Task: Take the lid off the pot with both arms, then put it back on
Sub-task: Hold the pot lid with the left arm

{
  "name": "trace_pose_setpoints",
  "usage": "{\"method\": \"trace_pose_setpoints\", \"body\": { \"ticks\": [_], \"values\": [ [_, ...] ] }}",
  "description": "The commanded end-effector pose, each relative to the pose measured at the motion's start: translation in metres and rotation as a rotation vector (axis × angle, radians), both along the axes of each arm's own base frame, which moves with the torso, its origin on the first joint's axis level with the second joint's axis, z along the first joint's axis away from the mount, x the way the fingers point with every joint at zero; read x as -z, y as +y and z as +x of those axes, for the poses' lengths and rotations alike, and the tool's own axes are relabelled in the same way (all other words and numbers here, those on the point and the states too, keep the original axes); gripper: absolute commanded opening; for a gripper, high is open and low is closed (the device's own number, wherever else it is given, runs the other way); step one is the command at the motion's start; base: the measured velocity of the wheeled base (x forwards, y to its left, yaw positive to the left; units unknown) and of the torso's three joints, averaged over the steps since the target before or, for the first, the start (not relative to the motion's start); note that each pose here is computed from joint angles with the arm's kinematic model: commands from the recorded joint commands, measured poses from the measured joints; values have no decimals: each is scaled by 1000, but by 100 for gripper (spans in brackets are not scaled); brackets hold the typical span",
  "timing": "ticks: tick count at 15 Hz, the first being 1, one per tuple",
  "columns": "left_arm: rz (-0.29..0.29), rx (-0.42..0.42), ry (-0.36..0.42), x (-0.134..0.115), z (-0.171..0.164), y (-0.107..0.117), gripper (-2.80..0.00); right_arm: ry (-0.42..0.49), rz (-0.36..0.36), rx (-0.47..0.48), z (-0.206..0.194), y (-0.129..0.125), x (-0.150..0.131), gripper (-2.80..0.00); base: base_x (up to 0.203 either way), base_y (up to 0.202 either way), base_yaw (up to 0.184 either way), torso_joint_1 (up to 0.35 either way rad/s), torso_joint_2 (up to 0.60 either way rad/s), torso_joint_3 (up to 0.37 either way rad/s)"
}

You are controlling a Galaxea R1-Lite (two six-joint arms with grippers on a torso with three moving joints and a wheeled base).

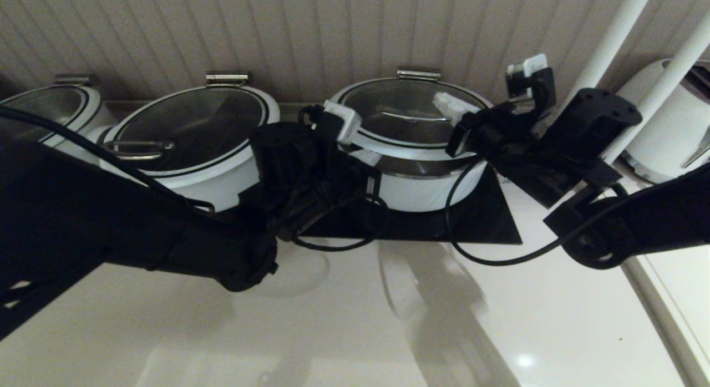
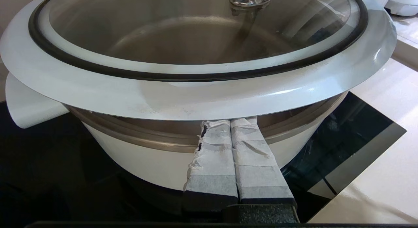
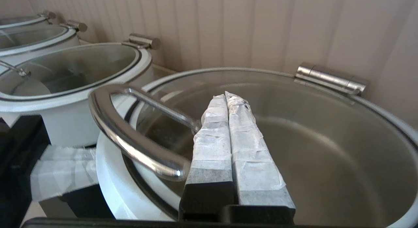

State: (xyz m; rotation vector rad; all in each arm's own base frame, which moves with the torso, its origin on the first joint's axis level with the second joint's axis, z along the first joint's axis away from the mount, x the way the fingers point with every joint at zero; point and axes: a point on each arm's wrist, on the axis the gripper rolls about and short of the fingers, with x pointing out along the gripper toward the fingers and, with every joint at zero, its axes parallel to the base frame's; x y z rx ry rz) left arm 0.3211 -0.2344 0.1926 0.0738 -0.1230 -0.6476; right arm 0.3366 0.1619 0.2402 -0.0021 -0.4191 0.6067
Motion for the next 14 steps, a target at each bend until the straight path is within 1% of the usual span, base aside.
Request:
{"method": "trace_pose_setpoints", "body": {
  "ticks": [1, 5, 8, 12, 14],
  "values": [
    [-5, 0, -8, -2, 0, 0, -280, -20, 9, 9, -4, -5, -9, -280, 0, 0, 0, 0, 0, 0],
    [-13, 0, -19, -5, 1, -1, -280, -1, 0, 53, -15, -26, -22, -280, 0, 0, 0, 0, 0, 0],
    [-20, 0, -26, -7, 5, -2, -280, 47, -21, 102, -30, -50, -27, -280, 0, 0, 0, 0, 0, 0],
    [-16, 0, -21, -3, 7, -4, -280, 118, -45, 155, -58, -76, -26, -280, 0, 0, 0, 0, 0, 0],
    [-18, 0, -23, -3, 7, -5, -280, 141, -54, 164, -66, -81, -20, -280, 0, 0, 0, 0, 0, 0]
  ]
}}
